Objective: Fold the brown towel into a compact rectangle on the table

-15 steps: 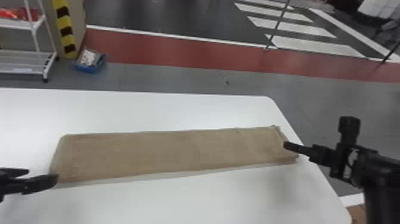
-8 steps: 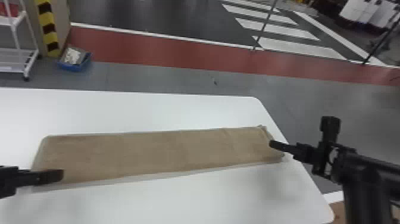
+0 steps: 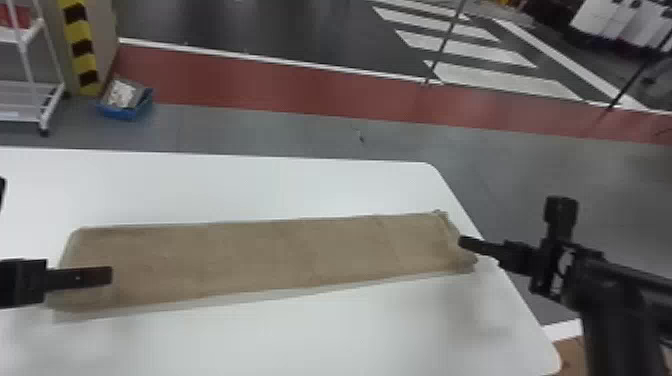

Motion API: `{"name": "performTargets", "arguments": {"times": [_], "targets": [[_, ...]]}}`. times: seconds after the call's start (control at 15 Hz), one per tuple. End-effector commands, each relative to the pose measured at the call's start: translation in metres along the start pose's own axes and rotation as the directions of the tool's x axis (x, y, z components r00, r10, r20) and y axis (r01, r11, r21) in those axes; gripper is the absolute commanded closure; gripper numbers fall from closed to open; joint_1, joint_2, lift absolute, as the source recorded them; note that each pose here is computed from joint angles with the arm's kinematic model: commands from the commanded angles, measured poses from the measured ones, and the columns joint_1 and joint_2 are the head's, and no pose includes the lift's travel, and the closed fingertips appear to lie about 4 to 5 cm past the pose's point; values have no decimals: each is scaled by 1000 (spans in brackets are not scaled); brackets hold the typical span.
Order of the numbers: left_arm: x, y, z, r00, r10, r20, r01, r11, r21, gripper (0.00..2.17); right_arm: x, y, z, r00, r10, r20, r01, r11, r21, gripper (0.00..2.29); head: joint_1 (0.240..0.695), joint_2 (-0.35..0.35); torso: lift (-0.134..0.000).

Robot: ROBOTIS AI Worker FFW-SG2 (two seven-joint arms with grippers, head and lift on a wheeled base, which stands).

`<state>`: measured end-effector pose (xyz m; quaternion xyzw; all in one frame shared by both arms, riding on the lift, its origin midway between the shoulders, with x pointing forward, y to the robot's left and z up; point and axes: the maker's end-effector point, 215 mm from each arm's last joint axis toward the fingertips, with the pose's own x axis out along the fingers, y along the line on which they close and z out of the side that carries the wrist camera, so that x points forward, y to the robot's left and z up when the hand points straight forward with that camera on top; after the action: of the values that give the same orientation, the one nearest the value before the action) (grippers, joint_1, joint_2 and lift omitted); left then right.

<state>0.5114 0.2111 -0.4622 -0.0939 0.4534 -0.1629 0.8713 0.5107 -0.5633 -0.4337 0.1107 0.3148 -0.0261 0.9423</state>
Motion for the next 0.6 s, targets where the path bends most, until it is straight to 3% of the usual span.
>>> {"name": "performTargets", "arguments": {"times": [0.0,0.47,0.53], "targets": [[4,1,10,1000,7,10,-7,1000,0,130,-1,-3,0,1000,-4,2,4,1000,0,46,695,-350,-124],[7,-8,7,999,-43,-22,42,998,-39,458,0,-5,-1,1000,1,6,-1,1000,3,46,695,-350,-124],[8,-10,7,998,-65,-24,64,997,-48,785,0,-5,-1,1000,1,6,-1,1000,3,46,695,-350,-124]]}}
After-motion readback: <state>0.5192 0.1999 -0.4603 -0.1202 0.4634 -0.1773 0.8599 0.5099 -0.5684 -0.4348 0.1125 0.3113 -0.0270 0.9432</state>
